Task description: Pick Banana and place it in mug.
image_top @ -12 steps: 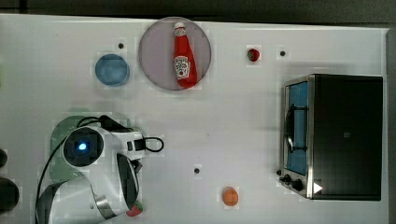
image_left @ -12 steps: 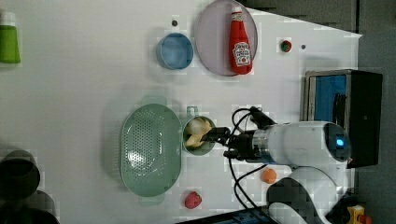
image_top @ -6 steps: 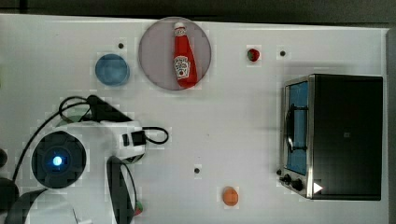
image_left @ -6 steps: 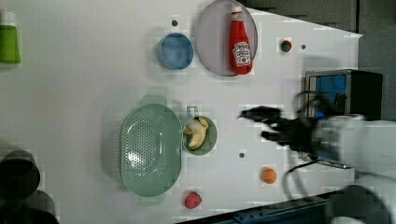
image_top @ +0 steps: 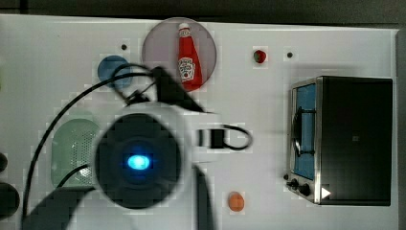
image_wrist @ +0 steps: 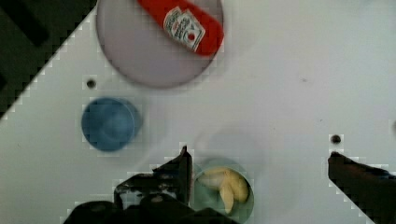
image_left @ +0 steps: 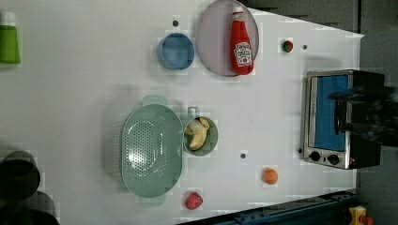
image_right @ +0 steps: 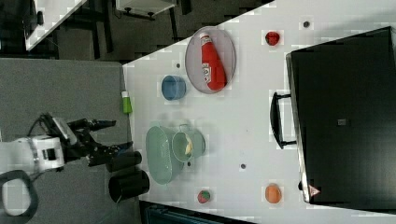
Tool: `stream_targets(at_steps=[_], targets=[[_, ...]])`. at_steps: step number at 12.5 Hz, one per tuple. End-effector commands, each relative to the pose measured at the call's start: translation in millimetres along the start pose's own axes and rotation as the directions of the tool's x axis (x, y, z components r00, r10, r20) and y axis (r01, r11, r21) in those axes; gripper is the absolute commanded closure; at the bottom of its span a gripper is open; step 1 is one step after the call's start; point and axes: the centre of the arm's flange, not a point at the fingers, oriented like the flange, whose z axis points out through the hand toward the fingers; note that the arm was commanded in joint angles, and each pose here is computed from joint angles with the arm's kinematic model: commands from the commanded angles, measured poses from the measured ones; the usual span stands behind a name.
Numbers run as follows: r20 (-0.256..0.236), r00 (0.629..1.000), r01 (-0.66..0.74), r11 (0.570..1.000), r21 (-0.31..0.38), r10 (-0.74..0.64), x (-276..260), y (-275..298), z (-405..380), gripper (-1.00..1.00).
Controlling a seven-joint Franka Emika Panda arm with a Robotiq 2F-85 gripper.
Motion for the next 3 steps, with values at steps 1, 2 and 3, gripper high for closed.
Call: stream_targets(at_steps=[1, 2, 3], targets=[[-0.026, 1.000, -0.013, 0.997, -0.071, 0.011, 38.6, 31.2, -0.2, -1.00], [-0.032, 0.999, -0.029, 0.996, -0.079, 0.027, 49.8, 42.1, -5.5, -1.00], [-0.032, 0.999, -0.039, 0.997, -0.074, 0.036, 59.9, 51.7, -10.7, -1.00]])
